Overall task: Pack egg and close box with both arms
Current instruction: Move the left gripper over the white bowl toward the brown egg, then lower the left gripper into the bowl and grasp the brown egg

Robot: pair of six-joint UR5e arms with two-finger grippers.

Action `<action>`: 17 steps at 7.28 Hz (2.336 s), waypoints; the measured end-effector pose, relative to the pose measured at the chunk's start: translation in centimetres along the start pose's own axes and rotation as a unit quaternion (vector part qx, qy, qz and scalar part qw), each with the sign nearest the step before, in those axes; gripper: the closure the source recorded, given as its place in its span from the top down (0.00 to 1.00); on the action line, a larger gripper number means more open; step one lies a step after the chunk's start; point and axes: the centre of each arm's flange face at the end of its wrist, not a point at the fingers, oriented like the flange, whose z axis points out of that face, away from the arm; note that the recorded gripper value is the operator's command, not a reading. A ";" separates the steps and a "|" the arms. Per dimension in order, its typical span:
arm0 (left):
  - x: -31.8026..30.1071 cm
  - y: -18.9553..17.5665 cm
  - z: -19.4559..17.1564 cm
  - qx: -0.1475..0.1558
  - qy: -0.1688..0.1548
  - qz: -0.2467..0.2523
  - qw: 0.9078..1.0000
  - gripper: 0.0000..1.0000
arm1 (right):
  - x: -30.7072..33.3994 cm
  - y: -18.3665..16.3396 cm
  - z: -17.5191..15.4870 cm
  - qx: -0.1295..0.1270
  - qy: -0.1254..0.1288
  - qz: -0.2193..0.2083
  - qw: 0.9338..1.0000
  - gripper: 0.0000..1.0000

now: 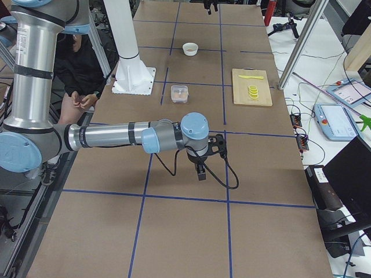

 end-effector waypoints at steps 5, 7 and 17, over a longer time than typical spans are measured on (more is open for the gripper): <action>11.1 3.7 8.2 -0.029 -0.020 -0.159 0.987 0.75 | 0.3 0.4 0.3 -0.004 0.000 0.004 1.000 1.00; 13.7 5.4 10.3 -0.047 -0.041 -0.171 0.983 0.71 | 0.5 0.4 0.4 -0.005 0.000 0.005 1.000 1.00; 18.3 9.9 16.8 -0.079 -0.061 -0.203 0.974 0.68 | 1.0 0.6 0.9 -0.010 0.000 0.008 1.000 1.00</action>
